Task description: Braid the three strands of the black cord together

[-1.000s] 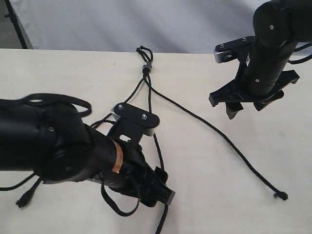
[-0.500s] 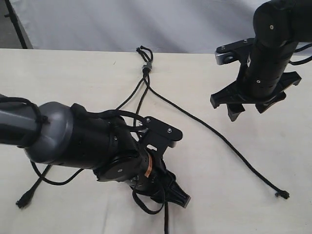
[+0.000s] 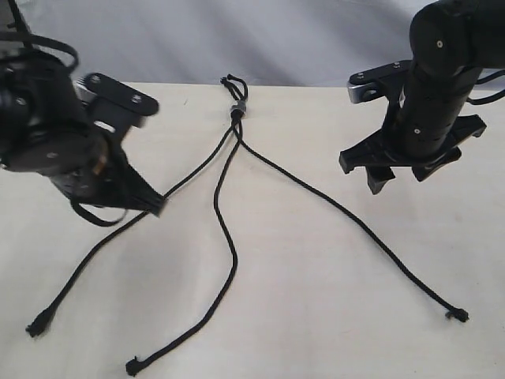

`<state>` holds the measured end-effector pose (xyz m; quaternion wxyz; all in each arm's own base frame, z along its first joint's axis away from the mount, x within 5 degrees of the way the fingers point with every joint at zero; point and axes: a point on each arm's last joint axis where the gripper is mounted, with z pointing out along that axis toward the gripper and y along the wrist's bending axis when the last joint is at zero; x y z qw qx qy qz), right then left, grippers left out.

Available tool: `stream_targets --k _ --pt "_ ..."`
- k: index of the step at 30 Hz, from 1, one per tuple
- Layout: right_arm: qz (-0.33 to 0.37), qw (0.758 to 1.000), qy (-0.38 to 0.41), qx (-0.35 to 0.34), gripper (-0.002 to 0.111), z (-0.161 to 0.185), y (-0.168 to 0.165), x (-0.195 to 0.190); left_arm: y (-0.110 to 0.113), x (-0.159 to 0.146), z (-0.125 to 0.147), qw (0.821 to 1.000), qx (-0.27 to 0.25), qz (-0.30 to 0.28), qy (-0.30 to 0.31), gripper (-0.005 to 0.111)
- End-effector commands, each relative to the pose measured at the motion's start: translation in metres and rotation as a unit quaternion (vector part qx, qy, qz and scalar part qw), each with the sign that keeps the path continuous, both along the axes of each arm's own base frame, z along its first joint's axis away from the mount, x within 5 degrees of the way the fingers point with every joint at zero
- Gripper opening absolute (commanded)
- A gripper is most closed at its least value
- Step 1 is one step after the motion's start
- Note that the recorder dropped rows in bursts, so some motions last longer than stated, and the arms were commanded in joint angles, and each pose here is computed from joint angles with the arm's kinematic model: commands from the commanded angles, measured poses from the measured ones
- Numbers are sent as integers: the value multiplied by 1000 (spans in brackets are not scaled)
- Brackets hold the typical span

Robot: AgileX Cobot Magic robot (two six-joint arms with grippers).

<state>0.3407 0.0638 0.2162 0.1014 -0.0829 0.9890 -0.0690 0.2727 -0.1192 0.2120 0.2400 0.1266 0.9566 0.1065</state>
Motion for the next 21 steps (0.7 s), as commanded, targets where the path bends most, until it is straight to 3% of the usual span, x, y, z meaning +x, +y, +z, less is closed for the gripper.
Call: stream_targets --k 1,5,10,21 --pt "-3 1000 -15 3 61 3 -2 2 24 -3 -5 997 -48 58 9 1" --pt "-2 1000 -21 5 61 3 -2 3 2 -15 -17 991 -125 -11 49 1" --pt "-1 1000 -24 6 61 3 -2 4 -32 -40 -26 977 -171 -89 91 1" --pt "-7 1000 -18 14 61 3 -1 3 -80 -79 -39 963 -184 -177 89 2"
